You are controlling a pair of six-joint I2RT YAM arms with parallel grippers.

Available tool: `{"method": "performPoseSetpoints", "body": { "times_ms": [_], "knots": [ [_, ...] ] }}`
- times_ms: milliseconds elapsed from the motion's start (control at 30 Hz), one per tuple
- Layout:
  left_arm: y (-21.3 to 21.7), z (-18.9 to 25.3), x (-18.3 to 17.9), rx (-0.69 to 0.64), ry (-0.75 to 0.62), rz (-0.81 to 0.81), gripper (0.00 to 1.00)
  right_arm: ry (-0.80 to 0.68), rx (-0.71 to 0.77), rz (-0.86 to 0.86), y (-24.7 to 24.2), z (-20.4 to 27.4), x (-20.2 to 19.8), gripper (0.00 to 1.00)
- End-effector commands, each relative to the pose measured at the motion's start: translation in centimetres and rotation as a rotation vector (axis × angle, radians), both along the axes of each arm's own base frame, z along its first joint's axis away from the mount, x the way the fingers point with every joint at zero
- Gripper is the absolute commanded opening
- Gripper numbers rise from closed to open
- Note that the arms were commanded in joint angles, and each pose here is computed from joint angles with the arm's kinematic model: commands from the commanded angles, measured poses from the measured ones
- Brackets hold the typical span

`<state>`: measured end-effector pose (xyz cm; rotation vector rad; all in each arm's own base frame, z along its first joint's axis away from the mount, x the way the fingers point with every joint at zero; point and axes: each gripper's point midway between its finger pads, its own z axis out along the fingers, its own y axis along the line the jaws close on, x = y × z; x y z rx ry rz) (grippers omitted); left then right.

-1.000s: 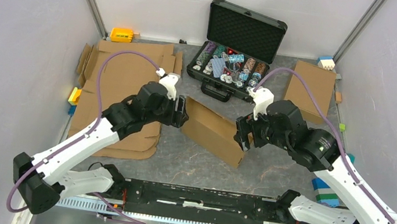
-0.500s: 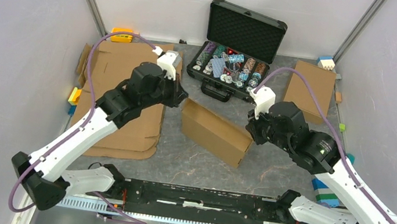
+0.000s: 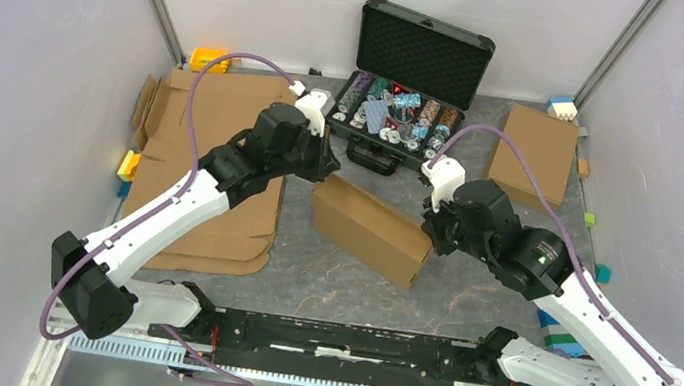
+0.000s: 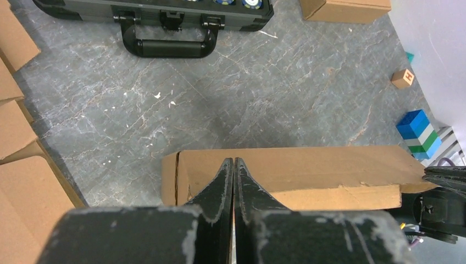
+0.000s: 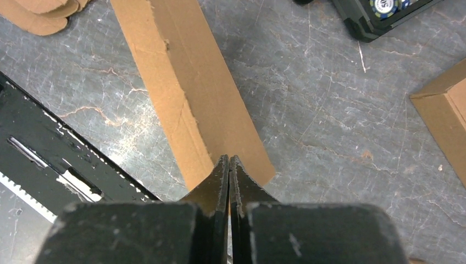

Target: Fold the paper box

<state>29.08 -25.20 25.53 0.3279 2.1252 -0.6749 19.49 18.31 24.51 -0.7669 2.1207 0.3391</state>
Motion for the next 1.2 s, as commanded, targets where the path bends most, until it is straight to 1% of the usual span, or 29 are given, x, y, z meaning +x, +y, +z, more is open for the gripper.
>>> {"method": "performPoseSetpoints", "body": {
  "times_ms": [0, 233, 300, 333, 400, 467, 500, 600, 667, 700, 767, 833, 867, 1000, 1133, 1167],
  "knots": [
    [0.1, -0.2, -0.3, -0.007, -0.038, -0.028, 0.02, 0.011, 0.01, 0.027, 0.3, -0.8, -0.5, 0.0],
    [0.9, -4.0, -1.5, -0.003, 0.011, -0.008, 0.02, 0.031, 0.002, 0.027, 0.4, -2.3, -0.5, 0.01],
    [1.0, -4.9, -1.6, -0.004, 0.023, 0.0, 0.02, 0.025, -0.002, 0.018, 0.3, -2.4, -0.4, 0.04],
    [1.0, -5.0, -1.5, -0.012, 0.023, 0.006, 0.02, 0.015, -0.005, 0.003, 0.1, -2.1, -0.1, 0.09],
    [0.9, -5.2, -1.3, -0.022, 0.017, 0.014, 0.02, -0.009, -0.002, -0.013, 0.0, -1.2, 0.2, 0.14],
    [0.7, -5.4, -0.8, -0.033, 0.004, 0.023, 0.02, -0.031, 0.013, -0.005, 0.1, 0.1, 0.4, 0.24],
    [0.6, -5.4, -0.6, -0.039, -0.001, 0.026, 0.02, -0.037, 0.035, 0.043, 0.7, 0.8, 0.0, 0.31],
    [0.4, -6.1, -0.2, -0.027, -0.001, 0.027, 0.02, -0.013, 0.147, 0.313, 3.8, 1.8, -3.2, 0.62],
    [0.6, -6.4, 0.1, -0.012, -0.002, 0.036, 0.02, 0.059, 0.143, 0.387, 4.6, -0.2, -4.6, 0.75],
    [0.7, -6.6, 0.1, -0.008, 0.004, 0.038, 0.03, 0.101, 0.11, 0.385, 4.3, -2.0, -4.8, 0.81],
    [1.3, -6.8, -0.1, -0.011, 0.017, 0.042, 0.03, 0.141, 0.079, 0.374, 4.1, -4.7, -4.9, 0.97],
    [1.9, -6.9, -0.6, -0.016, 0.035, 0.046, 0.06, 0.15, 0.094, 0.373, 4.3, -6.3, -5.1, 0.98],
    [2.3, -6.9, -1.0, -0.016, 0.045, 0.051, 0.1, 0.149, 0.095, 0.364, 4.3, -7.0, -5.0, 0.98],
    [3.7, -7.0, -3.9, -0.007, 0.115, 0.048, 0.17, 0.16, 0.055, 0.33, 4.4, -9.7, -4.0, 0.98],
    [5.9, -7.0, -6.9, 0.03, 0.176, 0.065, 0.2, 0.199, 0.192, 0.498, 7.8, -10.4, -6.1, 0.98],
    [6.6, -7.2, -7.5, 0.05, 0.188, 0.079, 0.21, 0.214, 0.205, 0.542, 8.6, -10.6, -7.0, 0.98]
  ]
}}
